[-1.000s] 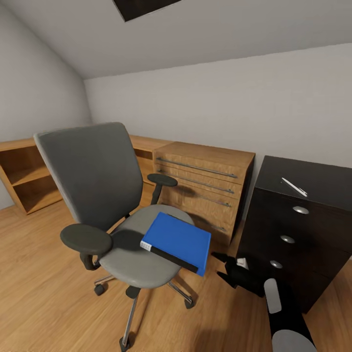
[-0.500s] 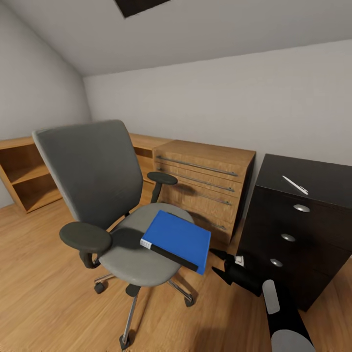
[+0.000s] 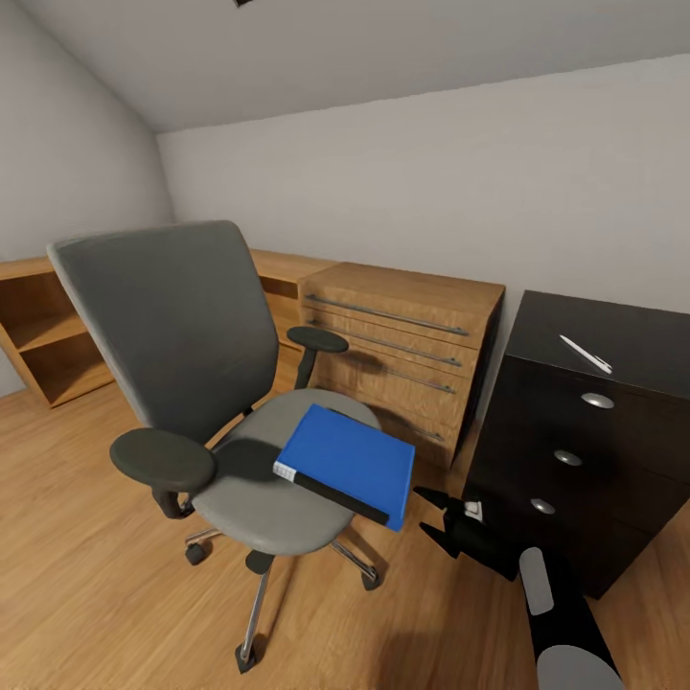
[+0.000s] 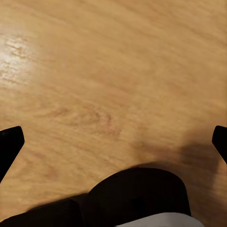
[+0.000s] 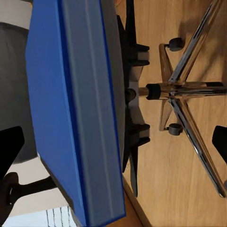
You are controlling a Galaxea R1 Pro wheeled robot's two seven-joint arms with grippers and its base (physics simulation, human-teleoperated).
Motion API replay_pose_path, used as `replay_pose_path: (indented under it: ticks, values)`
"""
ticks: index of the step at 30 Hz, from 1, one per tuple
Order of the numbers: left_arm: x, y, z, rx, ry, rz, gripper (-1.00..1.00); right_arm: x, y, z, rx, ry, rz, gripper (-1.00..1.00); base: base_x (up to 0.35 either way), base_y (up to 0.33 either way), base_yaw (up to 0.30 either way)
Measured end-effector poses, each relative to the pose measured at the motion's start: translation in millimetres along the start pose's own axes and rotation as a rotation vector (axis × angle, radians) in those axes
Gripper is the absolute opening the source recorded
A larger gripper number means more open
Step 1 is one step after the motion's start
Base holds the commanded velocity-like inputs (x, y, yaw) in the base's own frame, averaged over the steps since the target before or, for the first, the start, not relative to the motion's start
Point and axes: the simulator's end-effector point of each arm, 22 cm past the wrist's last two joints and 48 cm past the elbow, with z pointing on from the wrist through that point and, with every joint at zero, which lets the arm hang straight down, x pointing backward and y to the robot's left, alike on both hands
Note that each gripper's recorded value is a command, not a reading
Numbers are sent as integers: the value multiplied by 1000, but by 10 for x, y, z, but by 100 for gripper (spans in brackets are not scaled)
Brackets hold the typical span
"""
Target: In the bedroom, organize the workspace by keeping the computer under the desk, ensuring the monitor is on the desk, placing the keyboard on the desk next to the monitor, placing the mouse on the desk next to the keyboard, moving the folder from the swivel chair onto the desk next to the mouse, stacking the notebook on top of the folder with the pen on top of the notebook, and positioning the swivel chair next to the desk.
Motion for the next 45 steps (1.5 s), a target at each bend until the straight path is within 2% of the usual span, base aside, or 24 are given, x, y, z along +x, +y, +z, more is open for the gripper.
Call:
replay_pose_path:
  ticks: [11, 33, 38, 40, 41, 45]
  values:
    - [162, 203, 41, -44, 32, 17, 100, -4, -1, -1, 2, 2, -3, 100, 101, 78, 0]
    - [171, 232, 49, -51, 34, 19, 100, 32, 11, 26, 4, 15, -11, 100, 12, 59, 0]
    - [171, 231, 50, -51, 34, 19, 100, 159, 91, 123, -2, 63, -45, 100, 0, 39, 0]
    - [172, 233, 49, -51, 34, 19, 100, 295, 225, 207, -38, 111, -74, 100, 0, 13, 0]
    - [172, 233, 49, -51, 34, 19, 100, 364, 318, 240, -69, 135, -87, -100, 0, 8, 0]
    - [171, 231, 50, -51, 34, 19, 100, 438, 508, 268, -141, 158, -90, -100, 0, 4, 0]
